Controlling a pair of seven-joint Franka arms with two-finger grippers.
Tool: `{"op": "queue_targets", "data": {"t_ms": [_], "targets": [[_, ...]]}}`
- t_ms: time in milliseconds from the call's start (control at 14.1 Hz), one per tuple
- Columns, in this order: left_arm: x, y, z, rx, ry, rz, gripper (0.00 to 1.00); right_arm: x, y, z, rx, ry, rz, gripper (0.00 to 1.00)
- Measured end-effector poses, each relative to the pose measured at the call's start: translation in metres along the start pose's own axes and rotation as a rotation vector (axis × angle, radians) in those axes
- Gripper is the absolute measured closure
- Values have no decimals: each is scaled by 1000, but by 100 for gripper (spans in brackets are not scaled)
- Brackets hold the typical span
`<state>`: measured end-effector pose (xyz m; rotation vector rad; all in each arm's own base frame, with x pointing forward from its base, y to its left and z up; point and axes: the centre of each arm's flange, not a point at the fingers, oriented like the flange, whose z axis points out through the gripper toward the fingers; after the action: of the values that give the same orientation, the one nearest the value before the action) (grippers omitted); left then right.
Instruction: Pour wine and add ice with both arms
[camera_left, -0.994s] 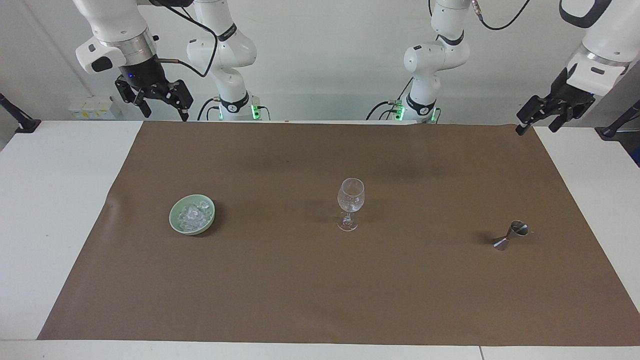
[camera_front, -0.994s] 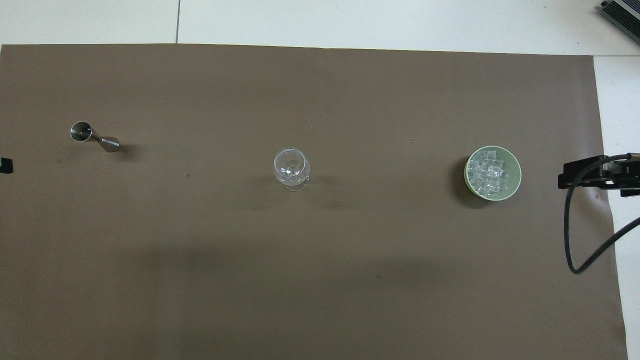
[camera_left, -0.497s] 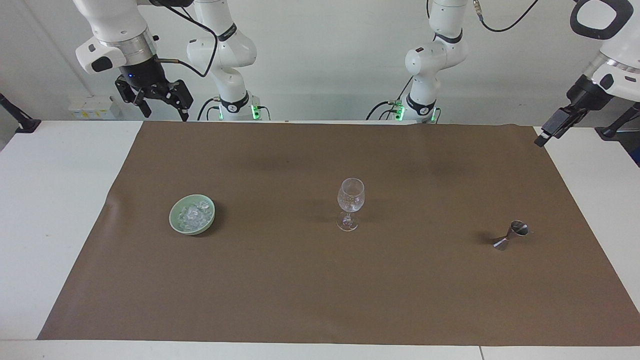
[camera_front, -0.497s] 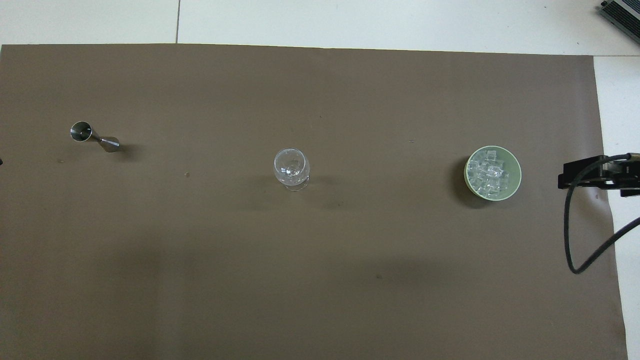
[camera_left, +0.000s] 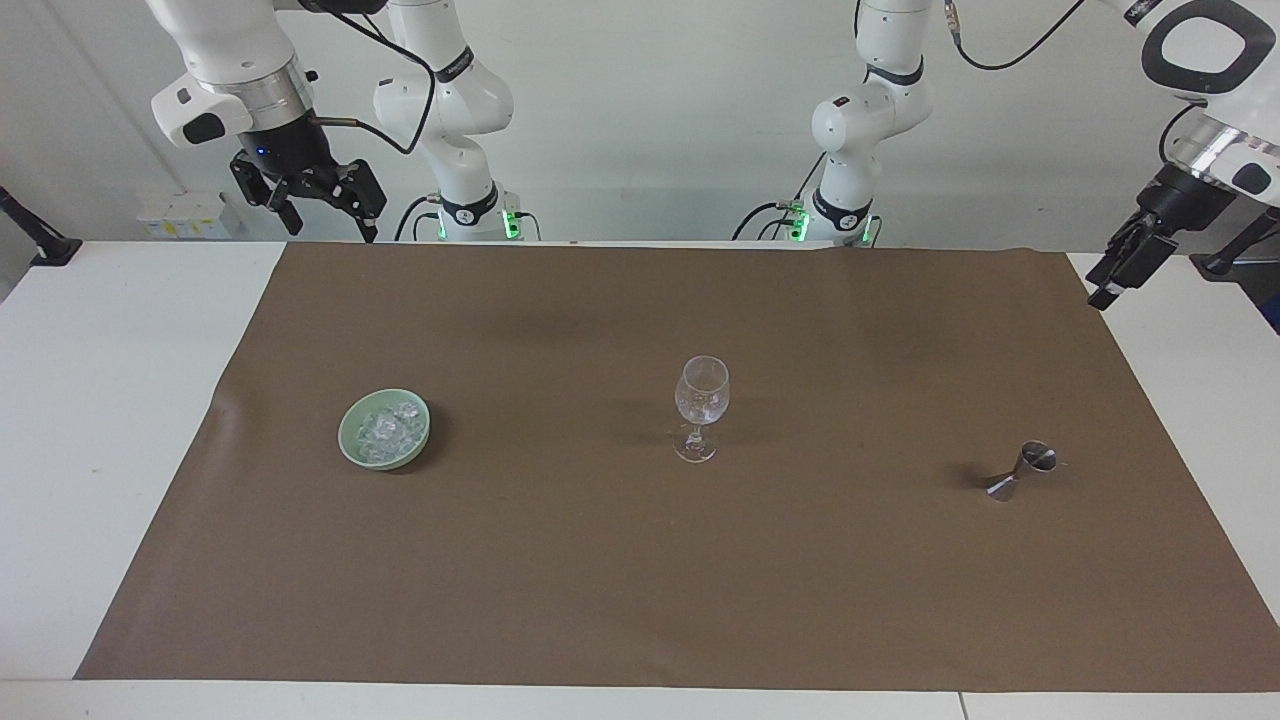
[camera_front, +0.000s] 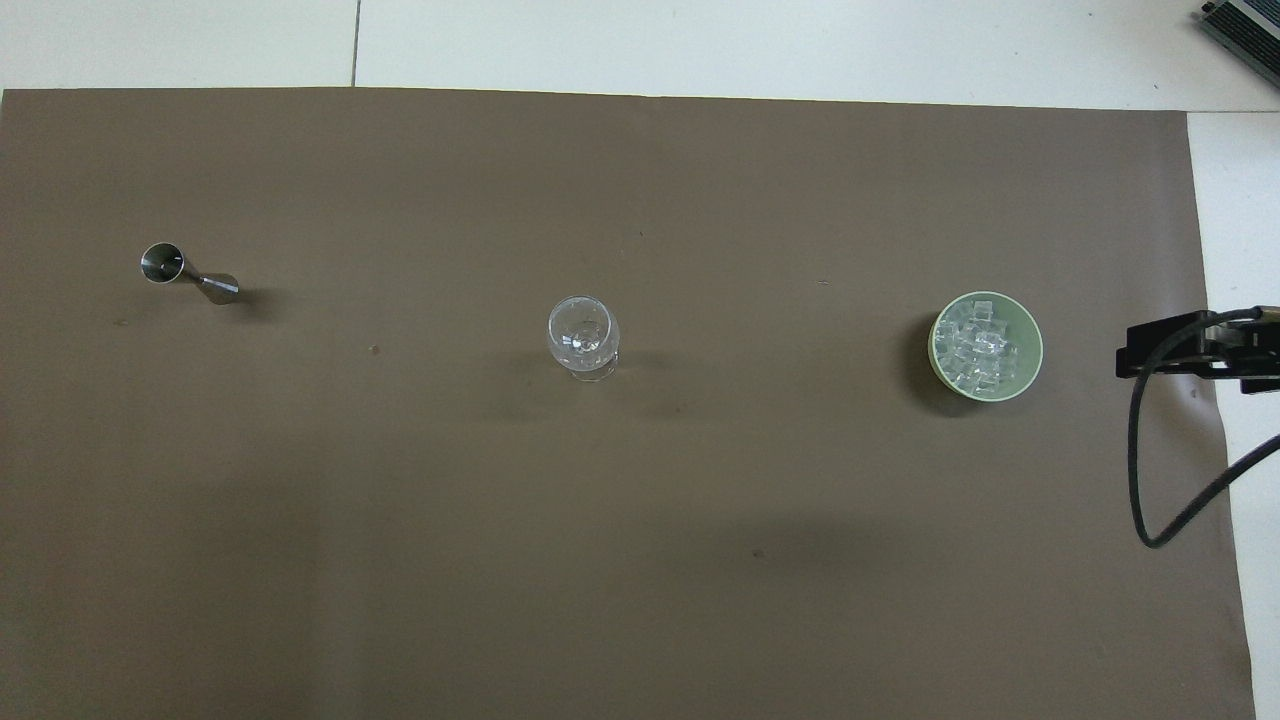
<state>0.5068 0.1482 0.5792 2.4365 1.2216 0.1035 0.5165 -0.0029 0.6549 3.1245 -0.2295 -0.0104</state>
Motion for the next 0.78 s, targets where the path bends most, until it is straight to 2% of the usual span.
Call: {"op": "queue_targets", "data": {"t_ms": [355, 781], "targets": [[15, -10, 10, -76, -34, -233, 0, 0, 0, 0, 0, 0, 0, 0], [56, -43, 35, -206, -148, -513, 0, 0, 0, 0, 0, 0, 0, 0]]}}
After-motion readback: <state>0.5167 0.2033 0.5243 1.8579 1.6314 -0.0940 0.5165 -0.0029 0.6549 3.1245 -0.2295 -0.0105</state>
